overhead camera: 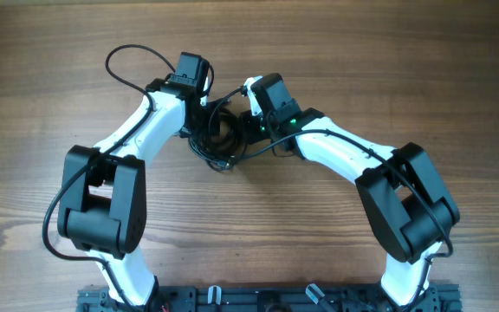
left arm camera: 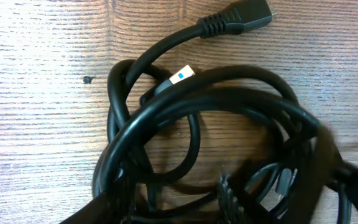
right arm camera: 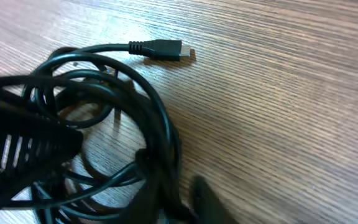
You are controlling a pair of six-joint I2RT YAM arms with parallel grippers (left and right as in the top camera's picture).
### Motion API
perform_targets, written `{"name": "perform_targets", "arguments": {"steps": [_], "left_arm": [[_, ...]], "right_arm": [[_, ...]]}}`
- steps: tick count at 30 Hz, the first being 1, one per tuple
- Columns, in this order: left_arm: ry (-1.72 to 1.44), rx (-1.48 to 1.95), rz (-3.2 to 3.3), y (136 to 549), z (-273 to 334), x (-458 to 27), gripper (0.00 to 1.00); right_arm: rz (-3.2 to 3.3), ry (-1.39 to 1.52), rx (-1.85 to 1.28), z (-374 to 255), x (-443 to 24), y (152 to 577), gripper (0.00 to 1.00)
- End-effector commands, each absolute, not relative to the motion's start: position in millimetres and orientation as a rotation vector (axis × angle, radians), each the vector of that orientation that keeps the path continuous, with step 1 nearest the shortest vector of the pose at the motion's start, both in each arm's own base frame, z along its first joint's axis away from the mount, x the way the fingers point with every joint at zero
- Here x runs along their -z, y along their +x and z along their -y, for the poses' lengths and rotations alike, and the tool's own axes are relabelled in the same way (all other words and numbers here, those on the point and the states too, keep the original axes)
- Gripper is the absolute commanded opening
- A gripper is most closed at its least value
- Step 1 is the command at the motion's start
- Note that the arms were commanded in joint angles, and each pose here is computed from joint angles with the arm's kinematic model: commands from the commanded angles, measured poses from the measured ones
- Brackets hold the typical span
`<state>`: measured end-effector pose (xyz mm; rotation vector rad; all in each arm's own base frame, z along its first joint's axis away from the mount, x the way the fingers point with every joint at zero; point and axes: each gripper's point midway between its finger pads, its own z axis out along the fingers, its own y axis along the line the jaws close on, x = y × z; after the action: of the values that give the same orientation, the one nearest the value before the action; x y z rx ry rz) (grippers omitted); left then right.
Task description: Untangle cables
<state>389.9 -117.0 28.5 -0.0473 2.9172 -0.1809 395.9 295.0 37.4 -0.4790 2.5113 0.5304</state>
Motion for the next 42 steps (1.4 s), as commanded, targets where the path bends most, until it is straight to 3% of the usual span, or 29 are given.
{"name": "perform_targets", "arguments": {"steps": [1,5,8,10,13,18,20,21,25,26,28,29,34,42], "left_arm": [[-0.08,0.158,-2.91,396,112,-27,0.46],[-0.162,0.14,-2.912,396,105,-26,0.43],[-0.266,0.165,-2.917,397,91,-26,0.46],[-0.302,0.348,-2.932,397,96,-29,0.51],[-0.358,0.687,-2.911,396,106,-45,0.51],[-0.354,1.219,-2.714,396,121,-116,0.56],[-0.396,1.257,-2.692,393,122,-131,0.55],[-0.437,1.261,-2.706,389,126,-135,0.49],[-0.582,1.227,-2.762,383,141,-130,0.45],[-0.652,1.241,-2.775,381,146,-130,0.39],[-0.708,1.146,-2.814,379,149,-118,0.04],[-0.961,1.006,-2.854,374,148,-97,0.04],[-1.017,0.974,-2.9,370,169,-62,0.06],[-1.099,0.756,-2.97,358,157,-30,0.28]], "right_arm": [[-2.55,-0.408,-0.474,-288,-26,399,0.04],[-2.553,-0.244,-0.617,-287,-49,403,0.04],[-2.578,-0.298,-0.842,-303,-58,388,0.04],[-2.638,-0.224,-0.893,-302,-55,379,0.04],[-2.664,-0.2,-0.937,-305,-55,374,0.04],[-2.655,-0.214,-0.963,-308,-58,373,0.04],[-2.654,-0.215,-0.962,-308,-58,373,0.04],[-2.654,-0.215,-0.962,-308,-58,373,0.04],[-2.652,-0.214,-0.965,-308,-58,373,0.04],[-2.653,-0.21,-0.967,-308,-58,373,0.04],[-2.649,-0.212,-0.972,-309,-59,374,0.04],[-2.646,-0.213,-0.973,-309,-59,374,0.04],[-2.645,-0.223,-0.995,-311,-61,372,0.04],[-2.645,-0.223,-0.99,-311,-60,373,0.04]]}}
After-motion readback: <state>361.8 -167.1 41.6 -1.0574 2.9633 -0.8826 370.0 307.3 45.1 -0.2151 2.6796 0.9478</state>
